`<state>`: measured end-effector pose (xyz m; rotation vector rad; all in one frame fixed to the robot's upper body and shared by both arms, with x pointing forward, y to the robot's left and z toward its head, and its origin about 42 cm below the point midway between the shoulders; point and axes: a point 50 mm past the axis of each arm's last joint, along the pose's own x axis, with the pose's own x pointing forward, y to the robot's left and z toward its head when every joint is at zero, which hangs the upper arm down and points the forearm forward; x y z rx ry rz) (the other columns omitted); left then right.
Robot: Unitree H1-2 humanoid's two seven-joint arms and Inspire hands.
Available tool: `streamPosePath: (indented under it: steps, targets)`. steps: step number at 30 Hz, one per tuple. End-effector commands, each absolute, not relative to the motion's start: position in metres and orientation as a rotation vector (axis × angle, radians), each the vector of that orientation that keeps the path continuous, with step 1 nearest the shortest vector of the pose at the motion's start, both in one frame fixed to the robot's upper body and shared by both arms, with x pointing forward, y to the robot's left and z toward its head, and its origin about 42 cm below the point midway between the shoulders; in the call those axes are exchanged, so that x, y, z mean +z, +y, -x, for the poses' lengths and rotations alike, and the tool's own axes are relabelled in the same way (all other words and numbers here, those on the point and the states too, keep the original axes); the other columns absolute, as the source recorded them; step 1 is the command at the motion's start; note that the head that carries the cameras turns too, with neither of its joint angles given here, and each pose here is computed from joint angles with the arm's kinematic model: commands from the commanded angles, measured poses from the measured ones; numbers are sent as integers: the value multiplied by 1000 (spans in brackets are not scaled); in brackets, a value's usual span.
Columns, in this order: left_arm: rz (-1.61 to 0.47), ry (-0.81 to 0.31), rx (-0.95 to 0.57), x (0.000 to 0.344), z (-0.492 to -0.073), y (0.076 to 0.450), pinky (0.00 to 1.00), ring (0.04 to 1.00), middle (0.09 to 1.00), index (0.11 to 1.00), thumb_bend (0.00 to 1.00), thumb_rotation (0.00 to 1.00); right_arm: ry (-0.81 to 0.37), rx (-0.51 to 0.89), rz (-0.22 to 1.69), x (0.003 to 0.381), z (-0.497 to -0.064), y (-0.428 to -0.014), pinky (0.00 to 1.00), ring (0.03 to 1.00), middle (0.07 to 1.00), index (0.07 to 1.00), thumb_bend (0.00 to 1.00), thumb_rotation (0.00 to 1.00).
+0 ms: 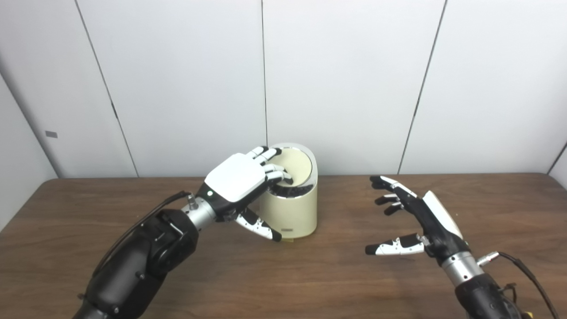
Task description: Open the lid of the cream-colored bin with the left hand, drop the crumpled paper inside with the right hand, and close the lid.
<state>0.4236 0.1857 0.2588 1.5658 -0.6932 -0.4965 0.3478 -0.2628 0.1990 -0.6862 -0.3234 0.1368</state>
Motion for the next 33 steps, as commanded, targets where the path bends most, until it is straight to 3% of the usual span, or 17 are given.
streamPosePath:
  steps: [1,8,17,22,27,33]
  targets:
    - [-1655,-639,-490,269,-429,191,1000,976,787,778,959,467,-401,116,688,218,-350,-263,603,721,838,850,845,70]
    - [-1687,-585,-520,271,-427,187,1000,956,752,748,957,473,-401,114,689,219,-349,-262,603,724,839,850,840,85]
    - [-1577,-651,-516,274,-428,191,996,923,741,734,956,497,-402,115,685,218,-351,-261,600,725,836,849,837,71]
    - [-1329,-721,-450,279,-425,198,892,898,767,779,908,455,-408,114,684,218,-351,-261,595,720,836,850,836,63]
    - [-1022,-749,-341,277,-424,210,742,896,857,870,833,400,-403,108,686,217,-352,-263,595,717,834,847,837,60]
    - [-709,-742,-207,263,-422,226,835,922,939,930,780,332,-404,107,688,216,-352,-265,595,717,837,850,833,67]
